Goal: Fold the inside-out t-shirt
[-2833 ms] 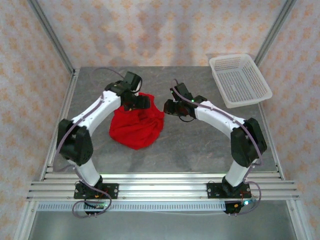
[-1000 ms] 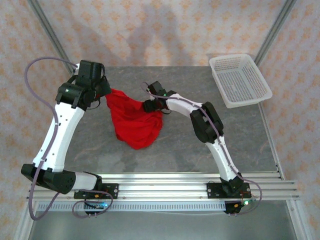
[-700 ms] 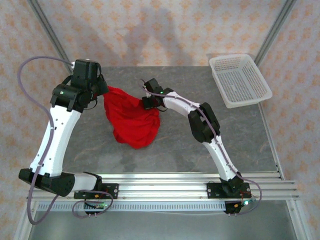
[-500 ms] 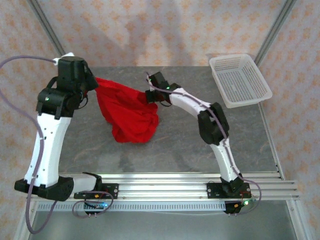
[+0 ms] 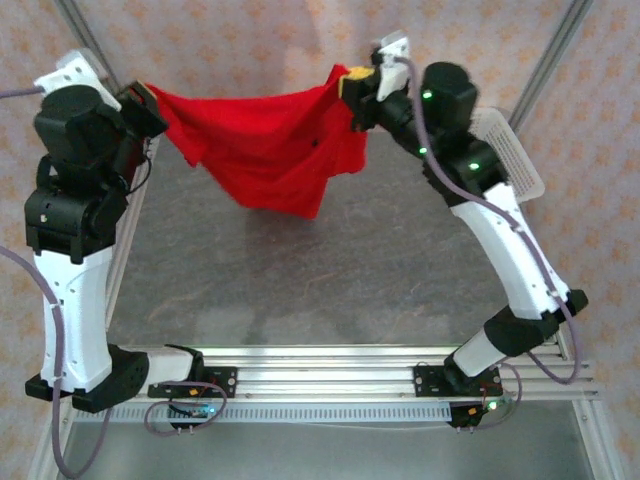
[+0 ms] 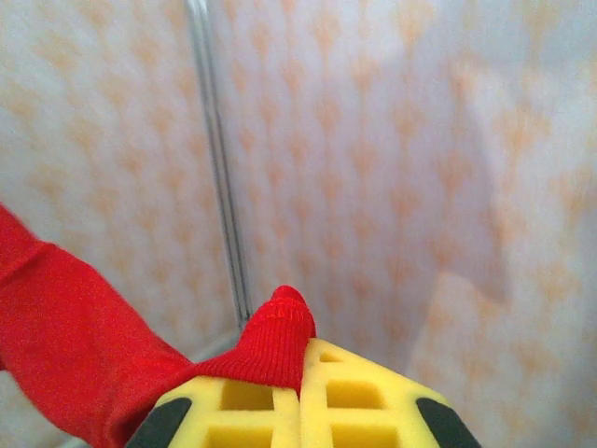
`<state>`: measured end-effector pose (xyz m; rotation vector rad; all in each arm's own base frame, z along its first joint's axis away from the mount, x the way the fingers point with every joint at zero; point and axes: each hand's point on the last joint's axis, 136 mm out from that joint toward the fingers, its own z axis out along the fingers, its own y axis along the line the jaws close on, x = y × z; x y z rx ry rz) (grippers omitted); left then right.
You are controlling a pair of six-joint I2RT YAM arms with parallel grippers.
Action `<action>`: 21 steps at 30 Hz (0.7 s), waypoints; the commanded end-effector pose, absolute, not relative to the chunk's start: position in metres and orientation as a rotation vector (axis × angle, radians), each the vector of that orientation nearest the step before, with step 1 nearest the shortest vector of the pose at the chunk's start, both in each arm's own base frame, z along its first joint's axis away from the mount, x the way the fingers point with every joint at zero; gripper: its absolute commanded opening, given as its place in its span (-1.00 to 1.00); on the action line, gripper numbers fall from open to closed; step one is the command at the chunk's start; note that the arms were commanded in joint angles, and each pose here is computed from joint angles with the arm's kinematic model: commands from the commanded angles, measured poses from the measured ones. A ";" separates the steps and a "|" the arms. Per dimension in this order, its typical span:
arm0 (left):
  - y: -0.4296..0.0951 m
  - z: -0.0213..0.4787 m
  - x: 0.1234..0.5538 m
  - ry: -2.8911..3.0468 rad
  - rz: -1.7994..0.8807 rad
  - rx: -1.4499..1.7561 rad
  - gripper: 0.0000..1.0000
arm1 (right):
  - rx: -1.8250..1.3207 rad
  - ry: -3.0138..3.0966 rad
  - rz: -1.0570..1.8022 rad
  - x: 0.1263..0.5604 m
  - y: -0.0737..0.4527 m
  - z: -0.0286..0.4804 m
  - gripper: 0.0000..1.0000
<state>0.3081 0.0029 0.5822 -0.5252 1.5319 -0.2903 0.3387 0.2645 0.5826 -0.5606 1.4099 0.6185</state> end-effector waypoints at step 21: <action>0.036 0.342 0.348 2.055 0.042 -0.913 -1.00 | -0.506 2.401 0.695 0.429 0.304 0.314 -1.00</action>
